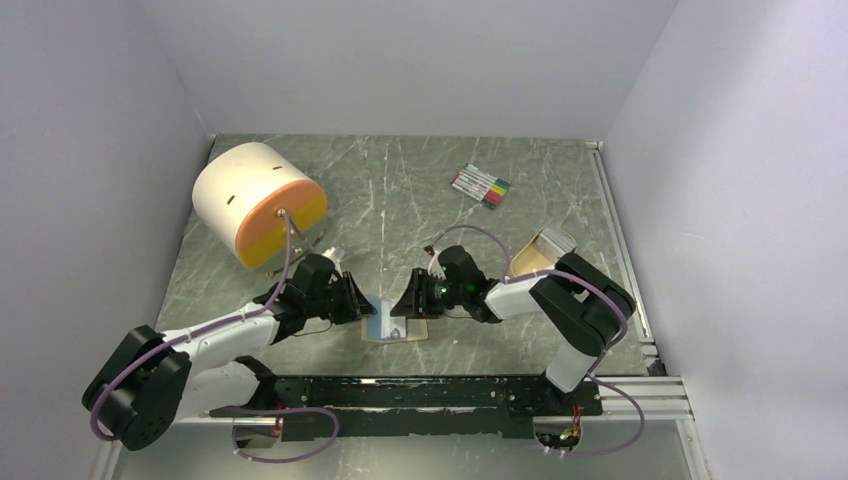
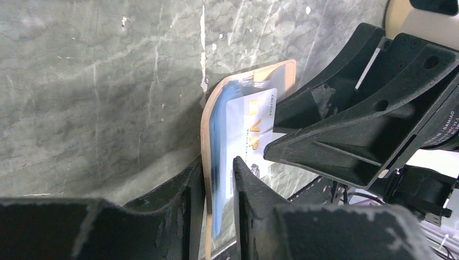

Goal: Put the credit cards into the card holder
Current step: Insert the credit card into the card holder.

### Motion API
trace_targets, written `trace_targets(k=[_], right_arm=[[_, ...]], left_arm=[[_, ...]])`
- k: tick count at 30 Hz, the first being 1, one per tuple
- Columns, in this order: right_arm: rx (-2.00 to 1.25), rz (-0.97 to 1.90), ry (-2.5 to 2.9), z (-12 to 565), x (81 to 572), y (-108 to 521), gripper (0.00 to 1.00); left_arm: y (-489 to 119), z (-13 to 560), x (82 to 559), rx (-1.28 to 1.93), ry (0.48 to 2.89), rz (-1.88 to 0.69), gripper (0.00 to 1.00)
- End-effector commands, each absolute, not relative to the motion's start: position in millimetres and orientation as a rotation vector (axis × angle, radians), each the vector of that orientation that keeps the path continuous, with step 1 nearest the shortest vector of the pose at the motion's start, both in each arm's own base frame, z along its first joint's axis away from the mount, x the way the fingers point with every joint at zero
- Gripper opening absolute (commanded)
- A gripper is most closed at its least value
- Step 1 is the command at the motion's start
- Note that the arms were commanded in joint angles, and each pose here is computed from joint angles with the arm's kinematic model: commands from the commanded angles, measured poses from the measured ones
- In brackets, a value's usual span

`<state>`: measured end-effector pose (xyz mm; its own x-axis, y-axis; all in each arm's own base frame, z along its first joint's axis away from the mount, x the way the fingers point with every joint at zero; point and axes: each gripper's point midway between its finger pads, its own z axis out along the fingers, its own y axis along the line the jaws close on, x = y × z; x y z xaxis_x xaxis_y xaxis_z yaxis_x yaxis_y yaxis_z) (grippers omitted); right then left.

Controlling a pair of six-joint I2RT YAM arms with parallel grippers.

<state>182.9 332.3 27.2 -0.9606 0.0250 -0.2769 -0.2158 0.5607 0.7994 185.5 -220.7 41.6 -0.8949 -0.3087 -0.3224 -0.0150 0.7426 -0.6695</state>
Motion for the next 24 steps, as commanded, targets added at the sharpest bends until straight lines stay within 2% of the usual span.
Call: trace_targets(k=[1,11,17,19,24], right_arm=[[-0.096,1.302,2.58,19,177,327,0.48],[-0.03,1.393,2.555,23,170,334,0.5],[-0.016,1.435,2.551,25,165,336,0.57],[-0.024,1.394,2.578,20,165,333,0.58],[-0.054,1.159,2.658,5,171,316,0.55]], left_arm=[[-232,54,183,-0.23,2.479,-1.078,0.29],[-234,56,182,-0.23,2.467,-1.109,0.24],[-238,58,178,-0.237,2.453,-1.164,0.13],[-238,59,179,-0.235,2.451,-1.165,0.09],[-237,63,181,-0.23,2.439,-1.153,0.09]])
